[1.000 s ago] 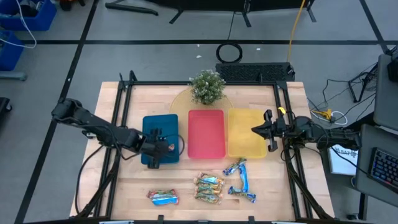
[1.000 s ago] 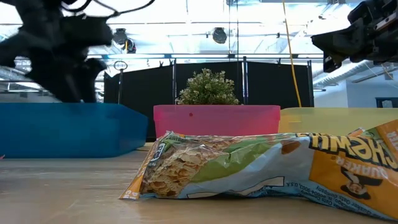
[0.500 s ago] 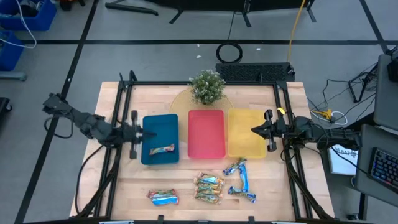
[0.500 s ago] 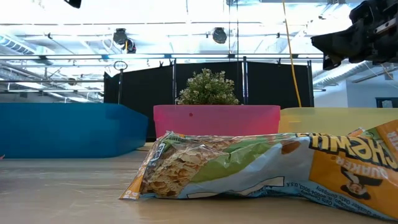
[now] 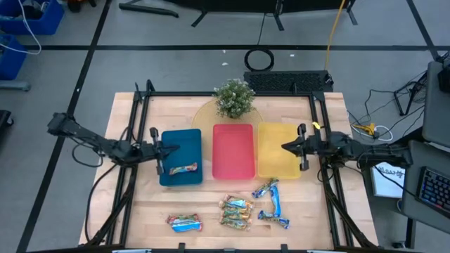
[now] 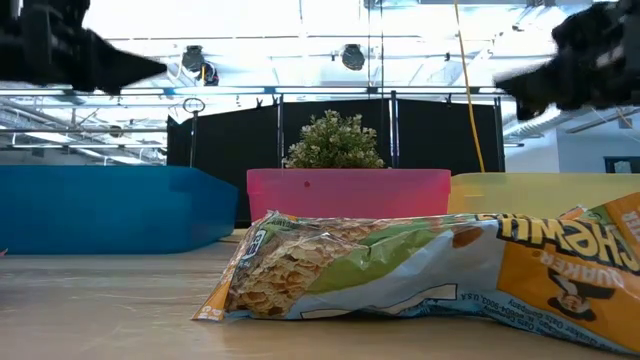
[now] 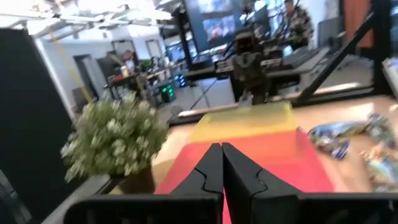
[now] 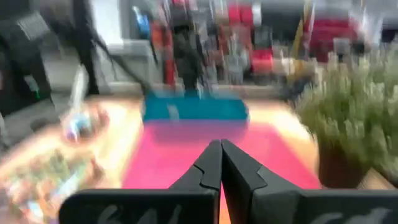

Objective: Pick and place Granola Bars by type
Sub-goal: Put the blue granola bar into the yellow bin

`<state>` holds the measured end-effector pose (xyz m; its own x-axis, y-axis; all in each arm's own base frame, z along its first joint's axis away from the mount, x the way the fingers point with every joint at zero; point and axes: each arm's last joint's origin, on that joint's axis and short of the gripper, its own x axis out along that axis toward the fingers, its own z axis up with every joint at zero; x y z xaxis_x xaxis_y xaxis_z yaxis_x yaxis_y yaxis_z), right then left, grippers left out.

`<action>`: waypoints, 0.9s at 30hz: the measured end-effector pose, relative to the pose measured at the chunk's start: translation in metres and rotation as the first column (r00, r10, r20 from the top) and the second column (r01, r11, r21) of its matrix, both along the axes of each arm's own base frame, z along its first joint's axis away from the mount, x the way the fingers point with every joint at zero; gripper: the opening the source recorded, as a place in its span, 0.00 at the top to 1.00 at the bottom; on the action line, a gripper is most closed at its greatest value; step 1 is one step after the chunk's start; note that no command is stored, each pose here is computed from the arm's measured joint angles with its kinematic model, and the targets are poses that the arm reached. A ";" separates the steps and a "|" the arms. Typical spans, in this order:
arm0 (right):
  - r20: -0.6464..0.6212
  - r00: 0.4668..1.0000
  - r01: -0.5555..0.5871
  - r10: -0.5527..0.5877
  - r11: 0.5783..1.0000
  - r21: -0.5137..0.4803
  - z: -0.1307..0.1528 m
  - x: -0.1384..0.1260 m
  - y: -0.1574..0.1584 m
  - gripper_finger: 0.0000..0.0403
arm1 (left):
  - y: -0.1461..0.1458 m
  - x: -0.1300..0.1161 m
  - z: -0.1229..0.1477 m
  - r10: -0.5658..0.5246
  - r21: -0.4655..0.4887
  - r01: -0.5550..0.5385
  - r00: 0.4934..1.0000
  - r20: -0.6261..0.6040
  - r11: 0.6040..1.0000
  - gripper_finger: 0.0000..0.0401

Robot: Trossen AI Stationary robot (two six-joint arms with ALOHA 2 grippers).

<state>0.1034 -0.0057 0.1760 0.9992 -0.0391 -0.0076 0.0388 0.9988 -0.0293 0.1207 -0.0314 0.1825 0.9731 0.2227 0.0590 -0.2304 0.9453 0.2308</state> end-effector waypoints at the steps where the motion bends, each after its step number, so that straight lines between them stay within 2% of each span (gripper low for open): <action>1: -0.009 1.000 0.015 -0.015 1.000 -0.011 0.009 0.001 0.000 1.00 | 0.001 0.000 -0.003 0.014 0.001 -0.014 1.000 -0.008 1.000 0.99; 4: 0.003 0.998 0.066 -0.066 0.995 -0.072 0.050 0.006 0.003 1.00 | 0.003 0.000 -0.003 0.056 0.023 -0.056 0.998 -0.012 0.998 0.95; 6: -0.113 0.989 0.085 -0.096 0.991 -0.100 0.069 0.014 0.007 1.00 | 0.004 0.000 0.002 0.080 0.058 -0.081 0.997 0.014 0.995 0.92; 9: -0.327 0.932 0.127 -0.155 0.986 -0.107 0.101 0.034 0.018 1.00 | 0.007 -0.002 0.012 0.117 0.118 -0.127 0.989 0.087 0.985 0.89; 11: -0.493 0.848 0.156 -0.196 0.980 -0.122 0.114 0.048 0.030 1.00 | 0.008 -0.003 0.017 0.129 0.126 -0.145 0.983 0.127 0.981 0.88; 13: -0.636 0.736 0.186 -0.232 0.973 -0.139 0.123 0.065 0.046 1.00 | 0.008 -0.003 0.018 0.134 0.134 -0.152 0.982 0.136 0.979 0.88; 16: -0.784 0.559 0.224 -0.270 0.960 -0.171 0.129 0.095 0.076 1.00 | 0.008 -0.002 0.017 0.137 0.159 -0.155 0.983 0.119 0.975 0.88; 18: -0.832 0.466 0.273 -0.300 0.944 -0.187 0.135 0.114 0.095 1.00 | 0.008 -0.002 0.015 0.136 0.171 -0.152 0.986 0.100 0.974 0.88; 22: -0.892 0.285 0.411 -0.351 0.886 -0.217 0.136 0.145 0.126 1.00 | 0.008 -0.002 0.015 0.137 0.187 -0.153 0.986 0.092 0.970 0.88; 24: -0.913 0.219 0.479 -0.343 0.853 -0.206 0.130 0.155 0.139 1.00 | 0.008 -0.002 0.015 0.138 0.195 -0.154 0.986 0.094 0.968 0.88; 27: -0.957 0.117 0.562 -0.265 0.812 -0.157 0.113 0.164 0.157 1.00 | 0.008 -0.002 0.015 0.138 0.199 -0.155 0.986 0.094 0.968 0.88</action>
